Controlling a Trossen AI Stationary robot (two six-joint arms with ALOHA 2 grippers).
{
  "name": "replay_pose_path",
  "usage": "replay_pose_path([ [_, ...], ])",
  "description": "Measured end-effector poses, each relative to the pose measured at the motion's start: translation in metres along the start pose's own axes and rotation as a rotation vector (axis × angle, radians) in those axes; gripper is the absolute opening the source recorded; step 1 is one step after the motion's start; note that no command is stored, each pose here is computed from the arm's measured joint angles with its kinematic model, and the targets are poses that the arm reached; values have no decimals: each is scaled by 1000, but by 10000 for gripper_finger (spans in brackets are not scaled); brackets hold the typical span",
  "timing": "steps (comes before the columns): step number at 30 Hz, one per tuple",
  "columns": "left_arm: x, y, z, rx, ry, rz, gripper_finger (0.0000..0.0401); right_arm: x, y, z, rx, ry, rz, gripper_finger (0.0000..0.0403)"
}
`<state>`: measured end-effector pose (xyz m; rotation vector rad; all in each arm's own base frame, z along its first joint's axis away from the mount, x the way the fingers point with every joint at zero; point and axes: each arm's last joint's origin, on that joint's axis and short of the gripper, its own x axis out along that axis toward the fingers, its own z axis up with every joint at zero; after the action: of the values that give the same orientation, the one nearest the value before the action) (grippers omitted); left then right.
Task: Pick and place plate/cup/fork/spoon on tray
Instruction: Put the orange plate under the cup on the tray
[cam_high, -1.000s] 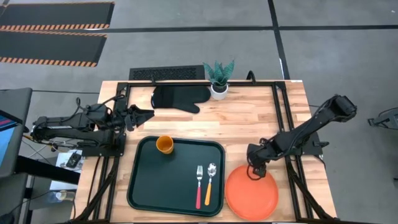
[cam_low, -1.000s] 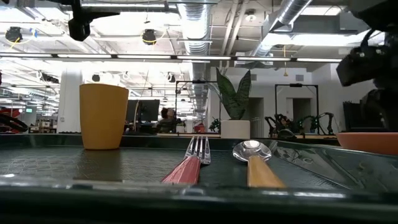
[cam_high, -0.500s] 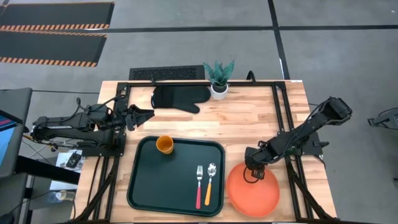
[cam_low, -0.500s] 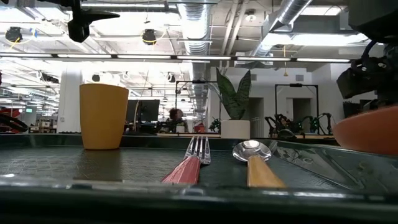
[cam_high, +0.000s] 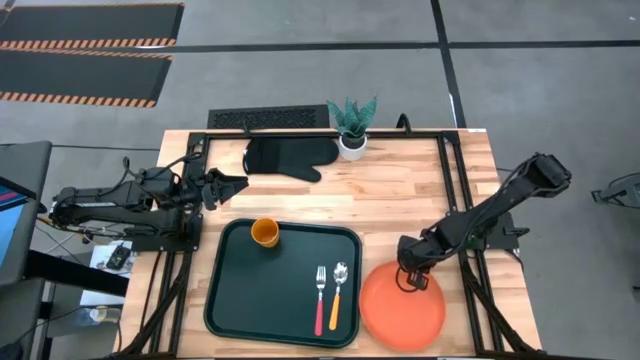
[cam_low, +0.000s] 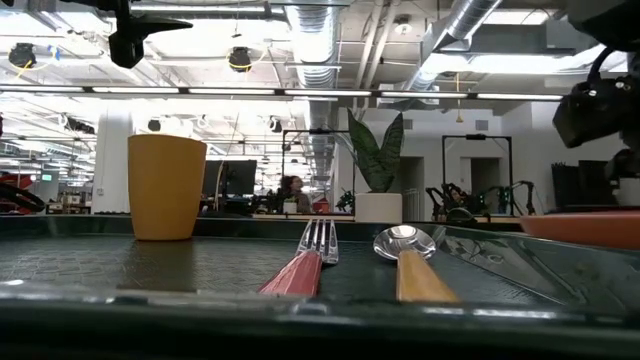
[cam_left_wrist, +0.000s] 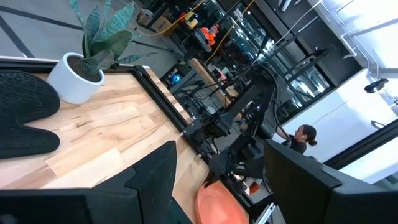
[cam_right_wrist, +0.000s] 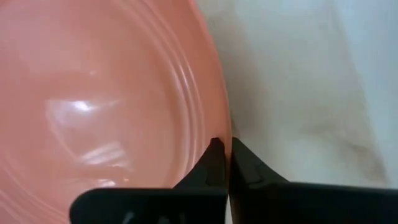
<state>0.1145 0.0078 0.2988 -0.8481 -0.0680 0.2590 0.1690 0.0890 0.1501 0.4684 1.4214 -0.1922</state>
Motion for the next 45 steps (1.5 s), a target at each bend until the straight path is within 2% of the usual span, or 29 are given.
replay_pose_path([
  [7, 0, 0, 0, -1, 0, 0, 224, -20, -8, -8, 71, -29, 18, 3],
  [12, 0, 0, 0, -1, 0, 0, 224, -37, -9, -9, 109, -86, 85, 2],
  [23, 0, 0, 0, -2, 2, -2, 224, -102, 15, 10, 102, -360, 220, 2],
  [29, 0, -1, -1, 4, 34, -26, 224, -117, 38, 36, 190, -528, 291, 2],
  [32, 0, 1, -4, 7, 80, -30, 224, -116, 49, 55, 240, -558, 326, 2],
  [35, 1, -1, -7, -14, 157, -76, 224, -111, 55, 73, 317, -509, 325, 2],
  [39, 3, -11, -11, -32, 309, -123, 224, -110, 66, 93, 286, -497, 311, 5],
  [45, 5, -37, -10, 2, 528, 14, 224, -111, 76, 122, 239, -520, 272, 2],
])
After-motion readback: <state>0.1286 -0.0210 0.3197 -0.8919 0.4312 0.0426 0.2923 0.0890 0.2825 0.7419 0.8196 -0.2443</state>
